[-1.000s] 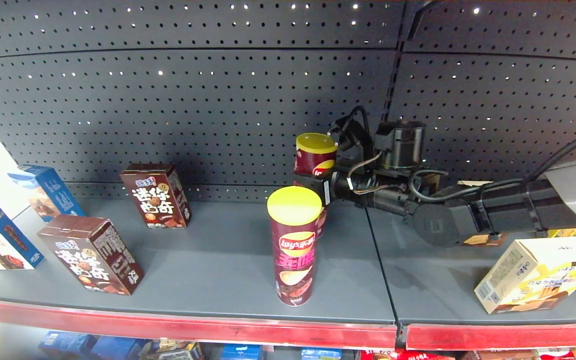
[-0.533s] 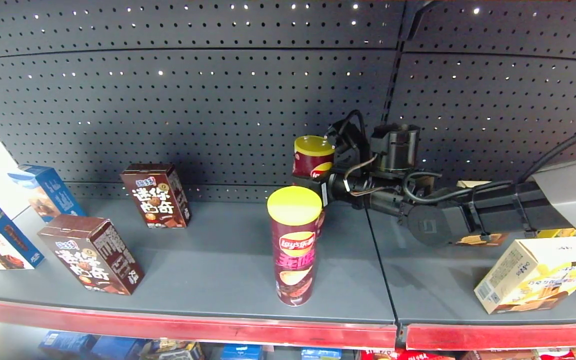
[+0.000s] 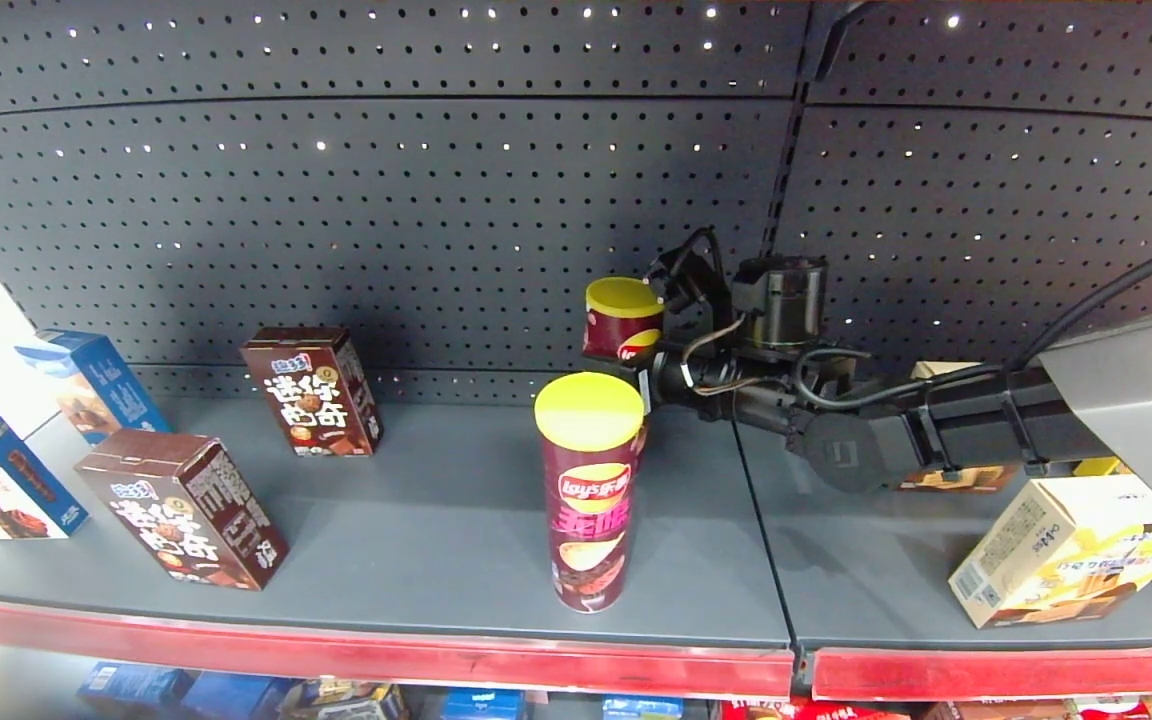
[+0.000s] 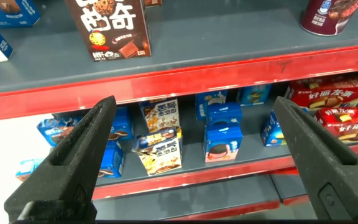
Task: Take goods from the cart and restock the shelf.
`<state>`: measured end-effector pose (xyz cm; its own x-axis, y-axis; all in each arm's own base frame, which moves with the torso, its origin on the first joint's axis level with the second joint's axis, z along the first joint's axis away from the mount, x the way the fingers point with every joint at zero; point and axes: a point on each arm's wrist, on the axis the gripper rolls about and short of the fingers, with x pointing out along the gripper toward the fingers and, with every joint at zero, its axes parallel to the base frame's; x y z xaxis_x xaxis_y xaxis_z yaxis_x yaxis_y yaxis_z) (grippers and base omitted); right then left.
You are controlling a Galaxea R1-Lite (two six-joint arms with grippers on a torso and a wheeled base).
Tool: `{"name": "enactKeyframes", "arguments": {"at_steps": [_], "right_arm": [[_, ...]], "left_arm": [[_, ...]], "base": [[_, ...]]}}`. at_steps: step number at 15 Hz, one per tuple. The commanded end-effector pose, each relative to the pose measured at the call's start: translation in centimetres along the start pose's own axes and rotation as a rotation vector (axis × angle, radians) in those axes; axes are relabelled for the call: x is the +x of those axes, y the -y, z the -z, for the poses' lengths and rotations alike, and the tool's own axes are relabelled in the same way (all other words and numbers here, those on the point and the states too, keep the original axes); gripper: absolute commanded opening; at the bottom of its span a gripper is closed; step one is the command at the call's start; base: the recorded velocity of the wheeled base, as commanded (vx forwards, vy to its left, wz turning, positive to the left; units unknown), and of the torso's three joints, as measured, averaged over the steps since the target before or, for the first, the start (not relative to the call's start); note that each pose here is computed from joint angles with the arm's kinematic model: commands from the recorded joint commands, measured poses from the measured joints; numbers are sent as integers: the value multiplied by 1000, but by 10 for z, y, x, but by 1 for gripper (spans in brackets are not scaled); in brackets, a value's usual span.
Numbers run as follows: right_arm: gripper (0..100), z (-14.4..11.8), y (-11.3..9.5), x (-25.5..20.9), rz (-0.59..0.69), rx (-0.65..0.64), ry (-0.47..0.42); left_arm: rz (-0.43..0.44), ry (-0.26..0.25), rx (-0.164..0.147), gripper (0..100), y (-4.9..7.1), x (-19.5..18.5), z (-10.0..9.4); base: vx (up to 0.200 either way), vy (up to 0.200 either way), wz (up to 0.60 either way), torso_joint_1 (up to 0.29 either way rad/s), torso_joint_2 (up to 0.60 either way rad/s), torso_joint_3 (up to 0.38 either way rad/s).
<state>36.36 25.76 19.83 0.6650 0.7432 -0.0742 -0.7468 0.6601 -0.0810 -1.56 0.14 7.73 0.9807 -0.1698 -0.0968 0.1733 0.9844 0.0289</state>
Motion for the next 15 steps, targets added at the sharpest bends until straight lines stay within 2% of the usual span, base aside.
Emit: {"name": "enactKeyframes", "arguments": {"at_steps": [1,10,11,15], "right_arm": [[0,0,0,1,-2,-1,0],[0,6,-1,5,-25,3,-13],[100,7,-1,4,-25,4,-17],[100,7,-3,5,-25,2,-17]], "left_arm": [[1,-3,0,100,0,0,0],[1,-3,0,100,0,0,0],[1,-1,0,100,0,0,0],[1,-1,0,100,0,0,0]], "base": [[0,0,0,0,0,0],[0,0,0,0,0,0],[0,0,0,0,0,0],[0,0,0,0,0,0]]}}
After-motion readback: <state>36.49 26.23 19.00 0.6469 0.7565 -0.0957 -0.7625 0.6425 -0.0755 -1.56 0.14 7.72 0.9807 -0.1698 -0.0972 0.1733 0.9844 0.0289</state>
